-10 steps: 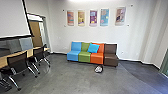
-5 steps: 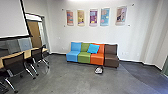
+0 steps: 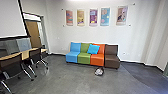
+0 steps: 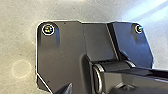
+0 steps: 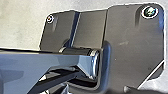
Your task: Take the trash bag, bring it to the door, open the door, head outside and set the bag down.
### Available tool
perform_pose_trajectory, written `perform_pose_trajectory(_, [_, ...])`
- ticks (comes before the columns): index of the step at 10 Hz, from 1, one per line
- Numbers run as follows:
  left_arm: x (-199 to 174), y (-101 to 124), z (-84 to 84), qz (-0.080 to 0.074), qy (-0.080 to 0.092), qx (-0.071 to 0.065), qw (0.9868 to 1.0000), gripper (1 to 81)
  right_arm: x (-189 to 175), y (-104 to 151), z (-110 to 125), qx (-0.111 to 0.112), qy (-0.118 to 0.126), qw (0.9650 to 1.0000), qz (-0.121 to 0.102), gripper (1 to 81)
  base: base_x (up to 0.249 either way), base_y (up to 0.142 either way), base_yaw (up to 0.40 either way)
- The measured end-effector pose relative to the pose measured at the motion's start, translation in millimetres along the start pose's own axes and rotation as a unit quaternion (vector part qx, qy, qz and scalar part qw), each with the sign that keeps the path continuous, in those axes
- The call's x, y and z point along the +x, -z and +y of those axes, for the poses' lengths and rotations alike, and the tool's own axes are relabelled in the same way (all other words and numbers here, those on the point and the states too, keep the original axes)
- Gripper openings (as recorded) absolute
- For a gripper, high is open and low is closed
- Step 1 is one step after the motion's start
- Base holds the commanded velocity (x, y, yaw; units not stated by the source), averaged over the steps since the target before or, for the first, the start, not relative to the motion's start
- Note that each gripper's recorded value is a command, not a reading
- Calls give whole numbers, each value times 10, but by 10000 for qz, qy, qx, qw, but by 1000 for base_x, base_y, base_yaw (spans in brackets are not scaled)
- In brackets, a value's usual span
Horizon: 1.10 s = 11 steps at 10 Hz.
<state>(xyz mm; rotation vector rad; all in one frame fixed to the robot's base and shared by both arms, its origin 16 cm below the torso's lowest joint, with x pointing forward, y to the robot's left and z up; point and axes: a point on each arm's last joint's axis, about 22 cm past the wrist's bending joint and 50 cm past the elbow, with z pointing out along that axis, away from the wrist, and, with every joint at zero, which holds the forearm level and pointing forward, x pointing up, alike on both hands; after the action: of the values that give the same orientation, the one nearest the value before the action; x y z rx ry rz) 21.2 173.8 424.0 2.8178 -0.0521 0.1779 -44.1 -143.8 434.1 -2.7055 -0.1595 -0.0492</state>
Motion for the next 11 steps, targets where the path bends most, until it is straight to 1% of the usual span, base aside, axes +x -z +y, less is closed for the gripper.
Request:
perform_pose_trajectory(4, [-8, 1, 1, 1, 1, 0, 10000, 811, -4, 1, 5, -7, 0, 10000, 3, 811, 176, 0, 0])
perform_pose_trajectory(6, [33, 0, -3, 26, -4, 2, 10000, 811, 39, -3, 18, -24, 18, 10000, 14, 811, 192, 0, 0])
perform_pose_trajectory(11, [8, 0, -1, 9, -2, 1, 10000, 811, 38, -5, 13, -21, 16, 10000, 12, 811, 191, 0, 0])
